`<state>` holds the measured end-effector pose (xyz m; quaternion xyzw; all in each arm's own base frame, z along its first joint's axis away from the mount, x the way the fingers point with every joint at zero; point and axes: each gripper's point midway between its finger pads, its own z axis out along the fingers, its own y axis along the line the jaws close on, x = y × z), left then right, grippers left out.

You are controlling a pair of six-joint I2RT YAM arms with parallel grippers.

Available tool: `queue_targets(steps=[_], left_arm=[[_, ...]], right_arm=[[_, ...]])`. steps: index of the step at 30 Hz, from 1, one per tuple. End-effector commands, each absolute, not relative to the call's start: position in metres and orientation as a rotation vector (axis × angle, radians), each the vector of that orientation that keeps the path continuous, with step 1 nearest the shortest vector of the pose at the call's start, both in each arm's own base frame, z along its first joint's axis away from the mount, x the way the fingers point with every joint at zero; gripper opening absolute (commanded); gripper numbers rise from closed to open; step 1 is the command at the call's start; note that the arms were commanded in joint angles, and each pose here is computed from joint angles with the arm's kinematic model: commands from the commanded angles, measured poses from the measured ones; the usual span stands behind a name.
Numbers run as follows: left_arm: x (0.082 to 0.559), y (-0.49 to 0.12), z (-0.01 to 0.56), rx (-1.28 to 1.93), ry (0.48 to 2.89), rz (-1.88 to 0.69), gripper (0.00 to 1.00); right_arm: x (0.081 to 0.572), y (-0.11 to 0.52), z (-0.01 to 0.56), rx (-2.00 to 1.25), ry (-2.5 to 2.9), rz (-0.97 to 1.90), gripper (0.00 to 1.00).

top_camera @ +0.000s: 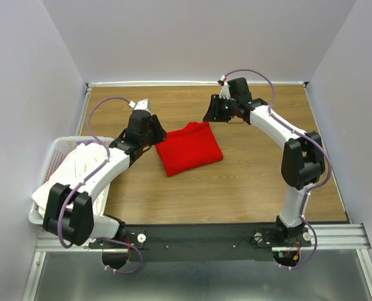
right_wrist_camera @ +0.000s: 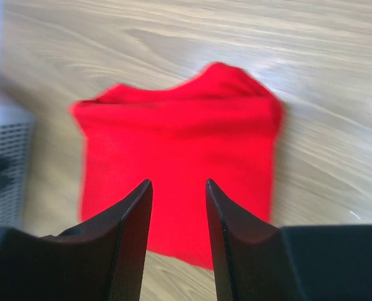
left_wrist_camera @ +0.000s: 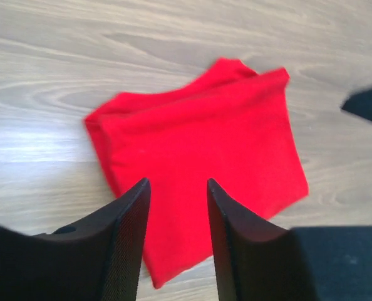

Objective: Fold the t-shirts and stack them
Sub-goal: Fold the tshirt

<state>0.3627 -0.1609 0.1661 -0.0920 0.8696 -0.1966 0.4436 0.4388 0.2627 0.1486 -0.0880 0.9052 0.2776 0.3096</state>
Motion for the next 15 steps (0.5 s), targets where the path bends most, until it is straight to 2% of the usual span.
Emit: queue_targets(steps=[1, 4, 7, 14, 15], left_arm=[[0.370, -0.192, 0.150, -0.135, 2.156, -0.635, 0.39], [0.389, -0.189, 0.128, -0.200, 2.179, -0.629, 0.31], [0.405, -0.171, 0.098, -0.306, 2.214, -0.697, 0.27], [0.433, -0.148, 0.034, -0.406, 2.337, -0.655, 0.24], [0.434, -0.145, 0.030, -0.417, 2.345, -0.655, 0.21]], right_arm=[[0.445, 0.291, 0.154, -0.214, 2.268, 1.159, 0.45], [0.454, 0.301, 0.153, -0.226, 2.233, 1.303, 0.44], [0.469, 0.310, 0.116, -0.199, 2.282, 1.350, 0.44], [0.503, 0.317, 0.061, -0.104, 2.322, 1.362, 0.44], [0.505, 0.317, 0.048, -0.085, 2.339, 1.359, 0.45]])
